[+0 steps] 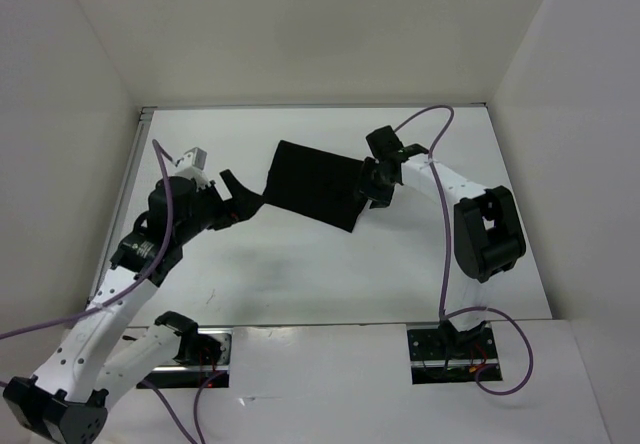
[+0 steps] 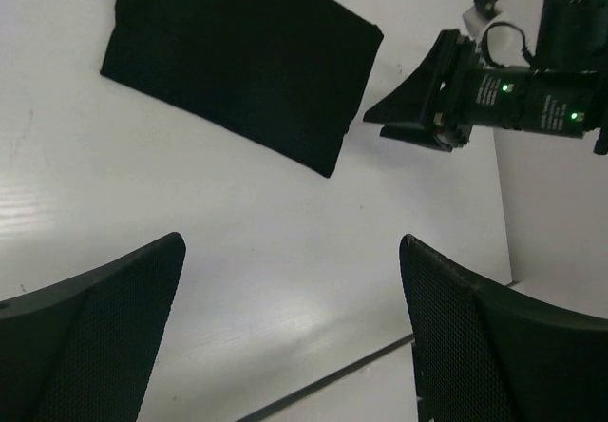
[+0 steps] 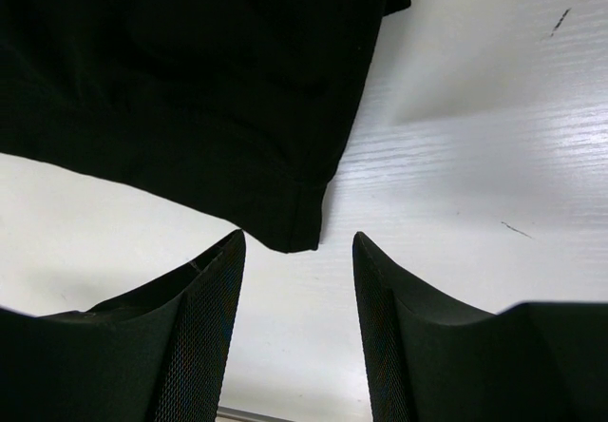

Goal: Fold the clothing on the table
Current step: Flatten the skirt out

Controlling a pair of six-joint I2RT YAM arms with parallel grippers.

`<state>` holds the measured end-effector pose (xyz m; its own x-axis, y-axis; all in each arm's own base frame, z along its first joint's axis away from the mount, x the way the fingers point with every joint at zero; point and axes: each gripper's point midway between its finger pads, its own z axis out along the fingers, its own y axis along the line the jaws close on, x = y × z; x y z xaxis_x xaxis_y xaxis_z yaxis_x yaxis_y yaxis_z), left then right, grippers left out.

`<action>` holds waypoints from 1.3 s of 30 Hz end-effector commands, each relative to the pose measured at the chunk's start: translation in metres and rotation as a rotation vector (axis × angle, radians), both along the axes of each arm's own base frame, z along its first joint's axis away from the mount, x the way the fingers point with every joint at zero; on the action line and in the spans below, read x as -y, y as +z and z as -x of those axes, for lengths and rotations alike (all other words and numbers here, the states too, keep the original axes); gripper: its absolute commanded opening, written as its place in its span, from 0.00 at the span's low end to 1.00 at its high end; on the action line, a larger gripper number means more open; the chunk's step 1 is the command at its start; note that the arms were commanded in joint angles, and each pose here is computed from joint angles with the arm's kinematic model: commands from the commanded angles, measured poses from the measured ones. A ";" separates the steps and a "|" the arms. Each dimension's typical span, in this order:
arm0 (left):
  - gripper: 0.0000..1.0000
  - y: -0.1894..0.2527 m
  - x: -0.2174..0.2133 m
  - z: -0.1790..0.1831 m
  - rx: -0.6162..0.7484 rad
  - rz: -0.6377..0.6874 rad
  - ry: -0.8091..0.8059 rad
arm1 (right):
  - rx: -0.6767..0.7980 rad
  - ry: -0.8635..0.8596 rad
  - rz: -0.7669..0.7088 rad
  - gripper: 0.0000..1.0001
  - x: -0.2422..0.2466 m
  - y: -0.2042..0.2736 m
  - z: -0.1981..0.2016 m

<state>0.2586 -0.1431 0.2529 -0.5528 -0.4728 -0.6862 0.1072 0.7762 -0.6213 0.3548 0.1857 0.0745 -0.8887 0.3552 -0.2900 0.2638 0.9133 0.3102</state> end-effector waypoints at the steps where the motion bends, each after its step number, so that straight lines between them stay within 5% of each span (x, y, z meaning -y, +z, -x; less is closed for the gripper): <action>1: 1.00 0.015 0.010 0.003 0.031 0.093 -0.031 | 0.060 -0.002 0.006 0.55 0.001 0.025 -0.011; 6: 1.00 0.052 0.019 0.019 0.244 0.149 -0.139 | 0.058 -0.003 0.007 0.55 0.001 0.027 -0.011; 9: 1.00 0.048 0.016 0.018 0.244 0.143 -0.115 | 0.042 -0.006 0.023 0.55 0.004 0.022 -0.006; 14: 1.00 0.020 0.002 -0.022 0.094 0.066 0.049 | 0.042 -0.006 0.023 0.55 0.004 0.019 -0.006; 15: 1.00 -0.014 -0.001 -0.036 -0.037 -0.015 0.085 | 0.039 -0.002 0.015 0.55 0.003 0.020 -0.005; 21: 1.00 -0.083 -0.023 -0.095 -0.290 -0.370 0.104 | 0.042 -0.006 0.023 0.55 0.005 0.017 -0.006; 24: 0.88 -0.122 -0.022 -0.115 -0.383 -0.447 0.032 | 0.020 0.018 0.000 0.55 0.001 0.009 0.001; 31: 0.81 -0.169 -0.031 -0.150 -0.426 -0.502 -0.024 | -0.016 0.002 -0.043 0.55 0.002 -0.005 0.018; 35: 0.53 -0.191 -0.032 -0.164 -0.434 -0.468 -0.133 | -0.034 0.018 -0.072 0.55 -0.001 -0.009 0.028; 39: 0.56 -0.194 -0.036 -0.177 -0.410 -0.462 -0.146 | -0.043 0.019 -0.121 0.55 -0.006 -0.009 0.036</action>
